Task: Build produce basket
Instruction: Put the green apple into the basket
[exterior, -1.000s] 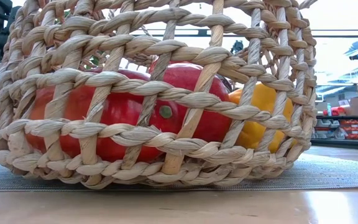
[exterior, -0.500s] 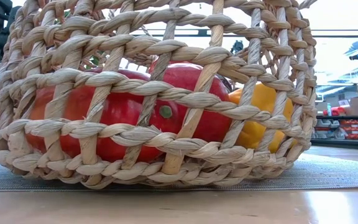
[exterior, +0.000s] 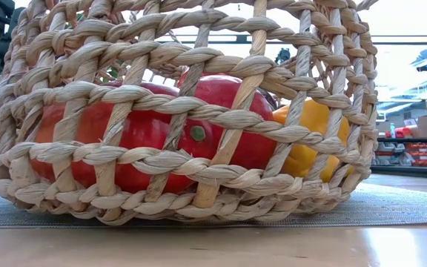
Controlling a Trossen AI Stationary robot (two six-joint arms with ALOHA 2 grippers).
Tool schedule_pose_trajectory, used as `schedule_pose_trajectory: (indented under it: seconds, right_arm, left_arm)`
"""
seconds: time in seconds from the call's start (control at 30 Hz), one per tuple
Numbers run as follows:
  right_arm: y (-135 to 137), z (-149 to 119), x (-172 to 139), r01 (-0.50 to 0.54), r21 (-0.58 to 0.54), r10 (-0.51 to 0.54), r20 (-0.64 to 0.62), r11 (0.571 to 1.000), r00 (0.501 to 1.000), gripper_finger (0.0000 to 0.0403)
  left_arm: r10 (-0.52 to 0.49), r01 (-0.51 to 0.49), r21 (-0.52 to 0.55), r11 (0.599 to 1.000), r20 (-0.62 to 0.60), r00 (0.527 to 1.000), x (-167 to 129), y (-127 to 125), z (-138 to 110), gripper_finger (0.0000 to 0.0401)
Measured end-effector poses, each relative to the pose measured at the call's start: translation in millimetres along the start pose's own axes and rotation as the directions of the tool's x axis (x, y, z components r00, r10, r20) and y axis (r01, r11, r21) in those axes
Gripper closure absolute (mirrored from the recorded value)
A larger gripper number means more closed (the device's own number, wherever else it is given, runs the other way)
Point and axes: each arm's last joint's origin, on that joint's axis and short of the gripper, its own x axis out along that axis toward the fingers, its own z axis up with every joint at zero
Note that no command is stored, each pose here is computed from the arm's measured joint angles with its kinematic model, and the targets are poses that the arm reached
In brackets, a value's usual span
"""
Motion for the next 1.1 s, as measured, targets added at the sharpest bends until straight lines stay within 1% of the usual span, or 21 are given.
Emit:
schedule_pose_trajectory:
  seconds: [0.1, 0.27, 0.4, 0.57, 0.67, 0.77, 0.87, 0.93, 1.0, 1.03, 1.1]
  right_arm:
    - [-21, 11, 24, -0.023, -0.059, 0.022, -0.026, 0.998, 0.999, 0.0056]
    - [-65, 28, 68, -0.157, -0.102, 0.153, -0.042, 0.982, 0.987, 0.0056]
    - [-105, 31, 94, -0.237, -0.116, 0.229, -0.077, 0.965, 0.97, 0.0056]
    - [-144, 19, 126, -0.314, -0.093, 0.303, -0.112, 0.945, 0.946, 0.0056]
    - [-157, 8, 141, -0.363, -0.091, 0.351, -0.124, 0.927, 0.928, 0.0056]
    - [-167, -4, 154, -0.392, -0.107, 0.375, -0.145, 0.914, 0.915, 0.0056]
    - [-179, -7, 161, -0.436, -0.105, 0.425, -0.118, 0.894, 0.898, 0.0056]
    - [-188, -5, 163, -0.504, -0.087, 0.5, -0.068, 0.859, 0.864, 0.0056]
    - [-199, 0, 163, -0.59, -0.071, 0.592, 0.007, 0.804, 0.806, 0.0056]
    - [-205, 6, 162, -0.627, -0.074, 0.631, 0.071, 0.775, 0.772, 0.0056]
    - [-220, 18, 158, -0.711, -0.075, 0.709, 0.199, 0.7, 0.677, 0.0056]
  left_arm:
    - [0.0, 0.0, 0.0, 1.0, 0.0, 1.0, 0, 0, 0, 0.0241]
    - [0.0, 0.0, 0.0, 1.0, 0.0, 1.0, 0, 0, 0, 0.0241]
    - [0.0, 0.0, 0.0, 1.0, 0.0, 1.0, 0, 0, 0, 0.0241]
    - [0.0, 0.0, 0.0, 1.0, 0.0, 1.0, 0, 0, 0, 0.0241]
    - [0.0, 0.0, 0.0, 1.0, 0.0, 1.0, 0, 0, 0, 0.0241]
    - [0.0, 0.0, 0.0, 1.0, 0.0, 1.0, 0, 0, 0, 0.0241]
    - [0.0, 0.0, 0.0, 1.0, 0.0, 1.0, 0, 0, 0, 0.0241]
    - [0.0, 0.0, 0.0, 1.0, 0.0, 1.0, 0, 0, 0, 0.0241]
    - [0.0, 0.0, 0.0, 1.0, 0.0, 1.0, 0, 0, 0, 0.0241]
    - [0.0, 0.0, 0.0, 1.0, 0.0, 1.0, 0, 0, 0, 0.0241]
    - [0.0, 0.0, 0.0, 1.0, 0.0, 1.0, 0, 0, 0, 0.0241]
